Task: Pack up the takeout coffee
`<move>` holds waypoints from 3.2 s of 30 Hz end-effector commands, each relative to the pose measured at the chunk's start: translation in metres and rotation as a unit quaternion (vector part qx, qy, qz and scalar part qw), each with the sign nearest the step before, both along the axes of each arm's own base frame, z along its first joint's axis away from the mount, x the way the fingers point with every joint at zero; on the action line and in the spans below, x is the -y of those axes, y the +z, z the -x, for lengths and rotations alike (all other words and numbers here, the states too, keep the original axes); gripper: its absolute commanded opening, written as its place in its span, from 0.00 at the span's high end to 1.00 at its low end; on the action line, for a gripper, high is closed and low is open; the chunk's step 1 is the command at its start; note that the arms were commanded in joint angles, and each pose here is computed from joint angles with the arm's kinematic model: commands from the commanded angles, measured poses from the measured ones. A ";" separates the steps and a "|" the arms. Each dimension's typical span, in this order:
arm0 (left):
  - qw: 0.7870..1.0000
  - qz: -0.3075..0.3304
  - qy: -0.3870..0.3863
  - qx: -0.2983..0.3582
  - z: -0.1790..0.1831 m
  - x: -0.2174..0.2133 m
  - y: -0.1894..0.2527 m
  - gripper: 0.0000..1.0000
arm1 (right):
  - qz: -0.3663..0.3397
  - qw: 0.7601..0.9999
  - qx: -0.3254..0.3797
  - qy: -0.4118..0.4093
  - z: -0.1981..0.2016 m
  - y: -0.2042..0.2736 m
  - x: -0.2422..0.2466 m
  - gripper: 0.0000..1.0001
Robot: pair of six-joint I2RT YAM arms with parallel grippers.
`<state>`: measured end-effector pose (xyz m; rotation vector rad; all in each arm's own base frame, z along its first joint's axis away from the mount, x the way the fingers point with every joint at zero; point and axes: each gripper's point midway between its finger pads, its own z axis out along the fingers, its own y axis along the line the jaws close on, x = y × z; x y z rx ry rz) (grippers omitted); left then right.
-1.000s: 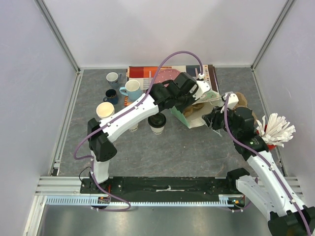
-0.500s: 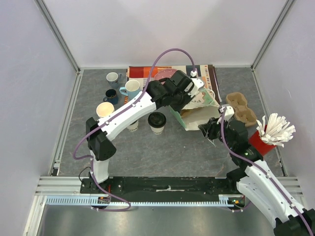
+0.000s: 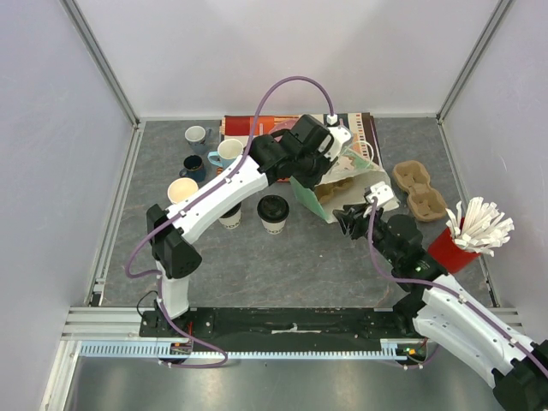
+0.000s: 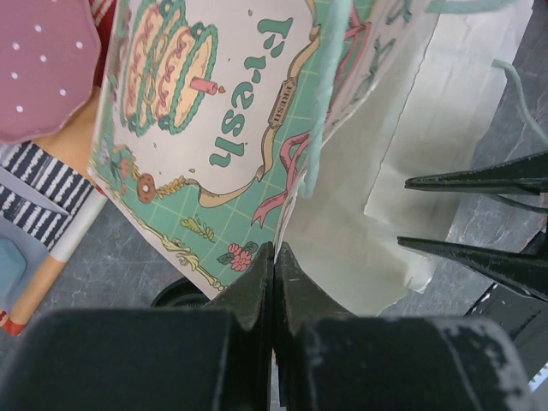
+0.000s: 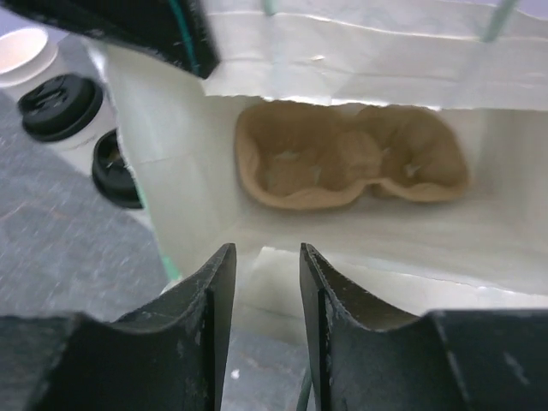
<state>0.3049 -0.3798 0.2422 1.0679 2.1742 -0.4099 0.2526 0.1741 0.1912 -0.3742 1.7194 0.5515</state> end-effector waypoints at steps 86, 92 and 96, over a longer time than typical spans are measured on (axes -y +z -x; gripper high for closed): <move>0.993 0.048 -0.090 0.052 0.000 0.012 0.010 0.98 | -0.141 0.972 -0.104 -0.155 -0.051 -0.014 0.001 0.38; 0.992 0.062 -0.099 0.037 0.010 0.014 0.016 0.98 | 0.013 0.992 -0.067 -0.102 -0.066 -0.021 -0.006 0.48; 0.992 0.070 -0.101 0.036 0.010 0.016 0.021 0.98 | 0.054 0.992 -0.044 -0.106 -0.080 -0.022 -0.006 0.44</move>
